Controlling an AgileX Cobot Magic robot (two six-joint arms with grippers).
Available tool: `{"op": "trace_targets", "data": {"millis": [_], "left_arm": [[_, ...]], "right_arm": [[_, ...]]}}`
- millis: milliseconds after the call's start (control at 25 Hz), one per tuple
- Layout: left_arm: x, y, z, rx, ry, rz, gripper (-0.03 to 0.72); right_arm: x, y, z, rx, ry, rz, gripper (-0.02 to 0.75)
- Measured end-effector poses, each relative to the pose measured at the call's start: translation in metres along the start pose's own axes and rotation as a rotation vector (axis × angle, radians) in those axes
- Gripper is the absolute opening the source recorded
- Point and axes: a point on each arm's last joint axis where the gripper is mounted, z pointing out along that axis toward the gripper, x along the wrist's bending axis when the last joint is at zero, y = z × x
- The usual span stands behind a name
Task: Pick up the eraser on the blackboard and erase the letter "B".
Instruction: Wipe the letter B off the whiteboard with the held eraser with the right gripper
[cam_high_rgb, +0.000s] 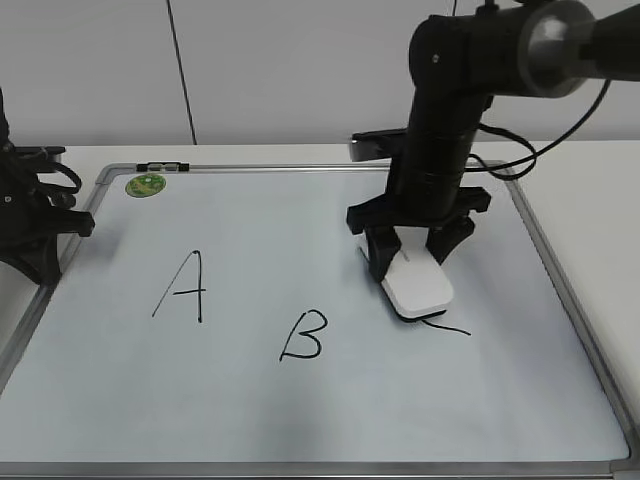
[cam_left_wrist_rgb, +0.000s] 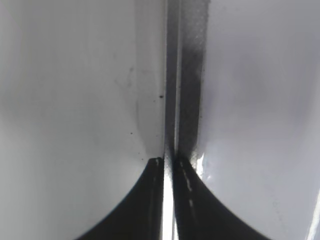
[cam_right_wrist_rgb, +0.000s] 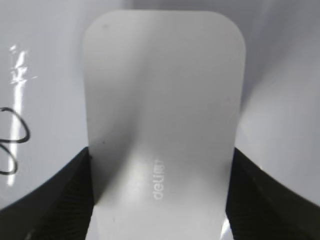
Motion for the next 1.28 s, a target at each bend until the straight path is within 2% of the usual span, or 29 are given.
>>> {"op": "trace_targets", "data": {"millis": [240, 400, 1280], "left_arm": [[0.000, 0.000, 0.000, 0.000, 0.000, 0.000, 0.028], [0.000, 0.000, 0.000, 0.000, 0.000, 0.000, 0.028], [0.000, 0.000, 0.000, 0.000, -0.003, -0.002, 0.028]], "right_arm": [[0.041, -0.006, 0.004, 0.013, 0.009, -0.088, 0.517], [0.056, -0.009, 0.005, 0.017, 0.018, -0.120, 0.517], [0.058, -0.007, 0.030, 0.073, 0.023, -0.107, 0.517]]}}
